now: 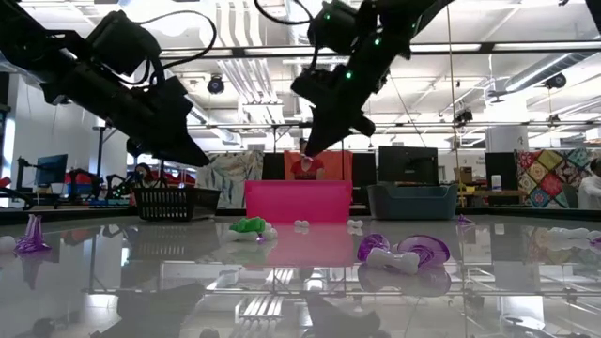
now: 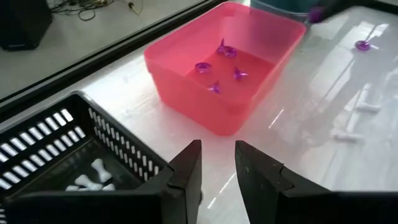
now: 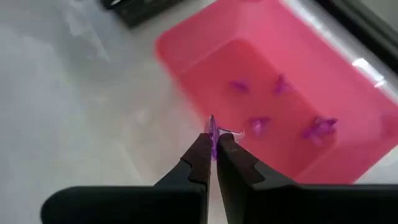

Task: Sort Halloween decoration
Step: Put the purple hat toy into the pink bin

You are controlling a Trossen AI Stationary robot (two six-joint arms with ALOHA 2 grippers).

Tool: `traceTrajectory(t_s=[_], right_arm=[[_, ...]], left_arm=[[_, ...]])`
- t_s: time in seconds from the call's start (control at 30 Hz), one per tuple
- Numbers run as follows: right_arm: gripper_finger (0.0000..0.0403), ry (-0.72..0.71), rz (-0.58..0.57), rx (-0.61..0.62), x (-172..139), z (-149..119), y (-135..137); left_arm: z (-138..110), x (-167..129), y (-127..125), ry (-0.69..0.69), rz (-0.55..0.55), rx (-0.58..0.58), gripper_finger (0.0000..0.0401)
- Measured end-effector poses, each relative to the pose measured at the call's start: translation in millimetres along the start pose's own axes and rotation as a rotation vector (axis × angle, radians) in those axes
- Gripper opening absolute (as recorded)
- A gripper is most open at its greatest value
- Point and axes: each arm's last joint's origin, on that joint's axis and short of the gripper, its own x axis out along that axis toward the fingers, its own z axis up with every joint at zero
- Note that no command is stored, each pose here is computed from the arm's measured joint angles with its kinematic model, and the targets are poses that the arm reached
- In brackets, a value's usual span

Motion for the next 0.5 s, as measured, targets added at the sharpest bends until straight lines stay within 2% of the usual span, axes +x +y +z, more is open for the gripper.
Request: traceTrajectory(t_s=[0.23,0.5], right_arm=[[0.0020,-0.061,-0.035,0.039,15,12,-29],[0.0092,-0.055,-0.050,0.042,16,13,-38]], left_arm=[[2,-2,-7,-0.011,-0.033,0.009,0.0079],[2,-4,-8,-0.018,-0.044,0.009,0.0079]])
